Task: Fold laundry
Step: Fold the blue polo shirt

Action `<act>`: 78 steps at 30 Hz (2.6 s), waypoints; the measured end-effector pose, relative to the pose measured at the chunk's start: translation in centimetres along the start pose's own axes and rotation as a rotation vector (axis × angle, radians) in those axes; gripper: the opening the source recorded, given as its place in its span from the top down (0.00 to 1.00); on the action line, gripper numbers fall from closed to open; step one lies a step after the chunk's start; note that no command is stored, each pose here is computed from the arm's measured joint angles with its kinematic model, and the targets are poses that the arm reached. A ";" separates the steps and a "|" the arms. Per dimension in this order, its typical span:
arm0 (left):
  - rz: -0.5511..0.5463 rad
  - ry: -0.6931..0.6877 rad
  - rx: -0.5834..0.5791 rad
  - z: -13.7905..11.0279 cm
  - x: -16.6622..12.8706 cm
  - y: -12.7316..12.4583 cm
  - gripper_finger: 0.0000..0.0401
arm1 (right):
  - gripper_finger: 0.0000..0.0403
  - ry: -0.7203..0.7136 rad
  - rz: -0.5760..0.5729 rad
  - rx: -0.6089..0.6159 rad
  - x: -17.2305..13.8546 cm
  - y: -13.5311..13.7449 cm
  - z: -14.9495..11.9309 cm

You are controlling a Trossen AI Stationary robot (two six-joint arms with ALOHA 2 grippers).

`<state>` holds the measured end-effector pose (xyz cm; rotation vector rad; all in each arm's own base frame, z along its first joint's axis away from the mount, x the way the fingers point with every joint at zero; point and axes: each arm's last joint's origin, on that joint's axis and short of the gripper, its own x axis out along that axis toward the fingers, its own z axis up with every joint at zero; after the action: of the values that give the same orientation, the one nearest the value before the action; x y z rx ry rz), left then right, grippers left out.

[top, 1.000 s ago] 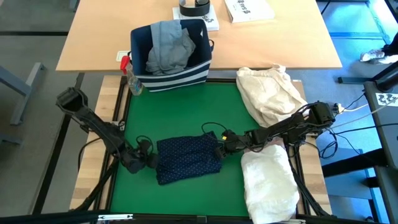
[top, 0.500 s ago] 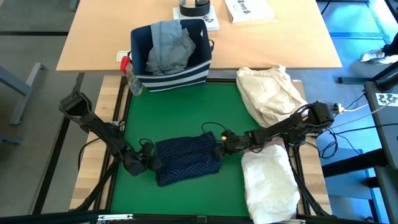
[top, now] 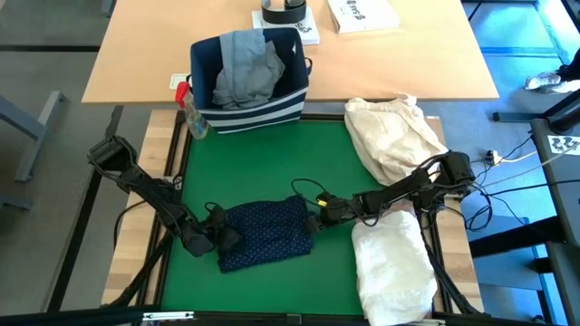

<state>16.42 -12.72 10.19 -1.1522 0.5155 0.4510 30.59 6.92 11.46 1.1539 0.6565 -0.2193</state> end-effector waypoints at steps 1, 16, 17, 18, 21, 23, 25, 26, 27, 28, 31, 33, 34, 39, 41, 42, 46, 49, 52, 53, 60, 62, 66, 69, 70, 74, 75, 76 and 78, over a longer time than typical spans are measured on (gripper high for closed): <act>0.001 -0.003 0.004 0.0 0.0 0.0 0.64 | 0.26 0.000 -0.001 0.003 0.1 -0.1 0.0; 0.021 0.015 0.129 0.0 0.0 0.2 0.91 | 0.61 -0.053 0.009 -0.075 2.0 0.7 0.3; 0.022 0.018 0.138 0.0 0.0 0.2 0.92 | 0.67 -0.067 -0.002 -0.075 2.0 0.7 0.4; 0.023 0.021 0.146 0.0 0.0 0.3 0.93 | 0.73 -0.077 -0.010 -0.076 2.0 0.6 0.4; 0.029 0.035 0.166 0.0 0.0 0.3 0.95 | 0.91 -0.083 -0.017 -0.092 2.0 0.6 0.4; 0.031 0.047 0.181 -0.1 0.0 0.3 0.96 | 0.96 -0.082 -0.018 -0.112 2.0 0.6 0.4; 0.032 0.058 0.183 -0.1 0.0 0.3 0.96 | 0.94 -0.082 -0.018 -0.114 1.9 0.6 0.4; 0.029 0.064 0.182 -0.1 -0.1 0.3 0.96 | 0.93 -0.083 -0.017 -0.115 1.9 0.6 0.4; 0.025 0.070 0.180 -0.1 -0.1 0.2 0.96 | 0.93 -0.082 -0.017 -0.116 1.8 0.7 0.4; 0.021 0.078 0.178 -0.1 -0.2 0.1 0.96 | 0.94 -0.080 -0.017 -0.116 1.7 0.7 0.5; 0.016 0.106 0.199 0.2 -0.5 0.0 0.96 | 0.96 -0.085 0.006 -0.124 1.2 1.5 0.2; 0.001 0.122 0.198 0.6 -0.6 -0.3 0.96 | 0.96 -0.099 0.025 -0.122 0.6 2.2 -0.1; -0.004 0.128 0.202 0.8 -0.7 -0.5 0.96 | 0.96 -0.105 0.030 -0.123 0.3 2.5 -0.3; -0.041 0.158 0.226 1.7 -0.9 -1.2 0.96 | 0.96 -0.124 0.003 -0.151 -1.0 3.7 -1.5; -0.058 0.168 0.235 2.0 -1.0 -1.5 0.96 | 0.96 -0.120 -0.016 -0.164 -1.4 4.6 -1.8; -0.068 0.175 0.242 2.3 -1.1 -1.7 0.96 | 0.96 -0.115 -0.026 -0.173 -1.6 5.1 -1.9; -0.115 0.202 0.260 3.2 -1.4 -2.3 0.96 | 0.96 -0.091 -0.078 -0.223 -1.9 7.3 -2.4; -0.163 0.204 0.288 3.9 -1.7 -3.2 0.96 | 0.96 -0.098 -0.126 -0.248 -2.3 9.1 -2.8; -0.212 0.203 0.326 4.7 -2.0 -4.1 0.96 | 0.96 -0.113 -0.168 -0.259 -2.9 10.5 -3.1; -0.223 0.215 0.338 4.9 -2.1 -4.3 0.96 | 0.96 -0.119 -0.173 -0.257 -3.0 10.9 -3.1; -0.364 0.265 0.416 6.6 -3.2 -6.4 0.96 | 0.96 -0.170 -0.139 -0.200 -3.9 13.7 -2.6; -0.389 0.268 0.442 7.1 -3.6 -7.0 0.96 | 0.96 -0.174 -0.135 -0.195 -4.1 14.4 -2.4; -0.410 0.274 0.489 8.2 -4.4 -8.2 0.96 | 0.96 -0.183 -0.126 -0.193 -4.8 16.0 -2.2; -0.387 0.281 0.537 8.8 -4.9 -8.9 0.96 | 0.96 -0.189 -0.153 -0.205 -5.7 17.1 -2.2; -0.378 0.281 0.553 9.0 -5.0 -9.1 0.96 | 0.96 -0.182 -0.163 -0.203 -6.0 17.4 -2.4; -0.354 0.273 0.596 9.6 -5.2 -9.6 0.96 | 0.96 -0.200 -0.199 -0.201 -6.9 18.1 -3.0; -0.349 0.274 0.598 9.6 -5.2 -9.5 0.96 | 0.96 -0.199 -0.208 -0.201 -7.1 18.2 -3.2; -0.341 0.277 0.599 9.6 -5.2 -9.5 0.96 | 0.96 -0.199 -0.213 -0.199 -7.2 18.1 -3.5; -0.318 0.285 0.603 9.5 -5.2 -9.2 0.96 | 0.96 -0.202 -0.214 -0.192 -7.3 18.1 -4.2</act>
<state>19.12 -7.34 23.09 -0.6929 0.6456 -0.1493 32.03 16.84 28.70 0.8640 0.6072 -0.4396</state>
